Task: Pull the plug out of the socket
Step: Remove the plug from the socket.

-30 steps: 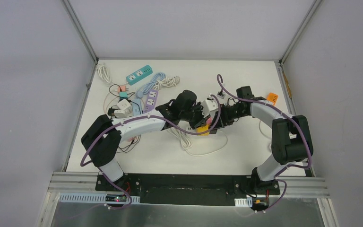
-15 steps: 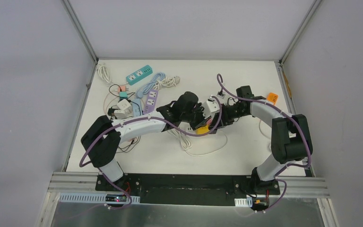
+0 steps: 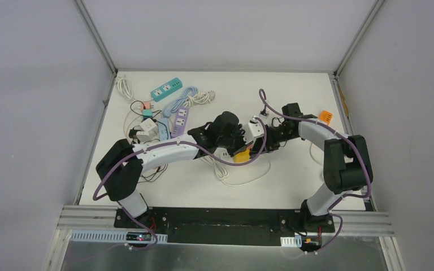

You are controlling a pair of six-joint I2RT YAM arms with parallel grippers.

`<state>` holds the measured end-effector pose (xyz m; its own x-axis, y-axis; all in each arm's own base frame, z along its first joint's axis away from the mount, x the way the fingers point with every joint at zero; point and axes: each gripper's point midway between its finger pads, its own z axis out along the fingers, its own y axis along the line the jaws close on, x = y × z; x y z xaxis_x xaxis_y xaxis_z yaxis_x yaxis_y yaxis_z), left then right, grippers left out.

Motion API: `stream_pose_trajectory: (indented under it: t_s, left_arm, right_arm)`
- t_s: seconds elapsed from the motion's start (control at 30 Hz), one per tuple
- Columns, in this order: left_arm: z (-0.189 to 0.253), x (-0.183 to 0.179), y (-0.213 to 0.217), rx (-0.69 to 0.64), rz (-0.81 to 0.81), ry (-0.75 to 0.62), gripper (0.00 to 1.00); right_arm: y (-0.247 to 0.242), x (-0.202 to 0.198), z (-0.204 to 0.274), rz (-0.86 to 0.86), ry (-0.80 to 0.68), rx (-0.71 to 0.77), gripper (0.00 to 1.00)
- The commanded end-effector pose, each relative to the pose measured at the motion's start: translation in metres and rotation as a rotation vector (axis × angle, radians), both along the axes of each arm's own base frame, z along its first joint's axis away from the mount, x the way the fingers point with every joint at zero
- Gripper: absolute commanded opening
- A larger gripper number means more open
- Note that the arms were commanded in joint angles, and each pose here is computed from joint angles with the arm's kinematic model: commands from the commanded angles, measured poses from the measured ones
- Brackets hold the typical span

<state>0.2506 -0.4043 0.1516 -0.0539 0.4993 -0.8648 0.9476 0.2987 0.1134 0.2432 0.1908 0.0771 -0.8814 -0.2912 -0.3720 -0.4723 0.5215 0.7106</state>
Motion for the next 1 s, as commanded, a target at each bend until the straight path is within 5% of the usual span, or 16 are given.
stream_pose_trajectory:
  t_s: [0.0, 0.2, 0.6, 0.77, 0.97]
  left_arm:
    - [0.035, -0.002, -0.008, -0.137, -0.018, 0.040, 0.00]
    - [0.013, 0.011, 0.010, -0.040, 0.061, 0.031, 0.00]
    - [0.001, 0.006, 0.011, -0.107, 0.103, 0.193, 0.00]
    - [-0.002, 0.004, 0.011, -0.131, 0.125, 0.222, 0.00]
    - [-0.004, 0.003, 0.013, -0.130, 0.134, 0.229, 0.00]
  right_arm:
    - [-0.014, 0.019, -0.026, -0.014, -0.083, -0.141, 0.69]
    - [-0.005, 0.021, 0.007, -0.011, -0.093, 0.032, 0.74]
    - [-0.020, 0.017, 0.065, -0.008, -0.245, 0.219, 0.74]
    - [-0.003, 0.000, 0.086, 0.033, -0.228, 0.362, 0.26]
    - [0.025, -0.013, 0.068, 0.082, -0.127, 0.353, 0.02]
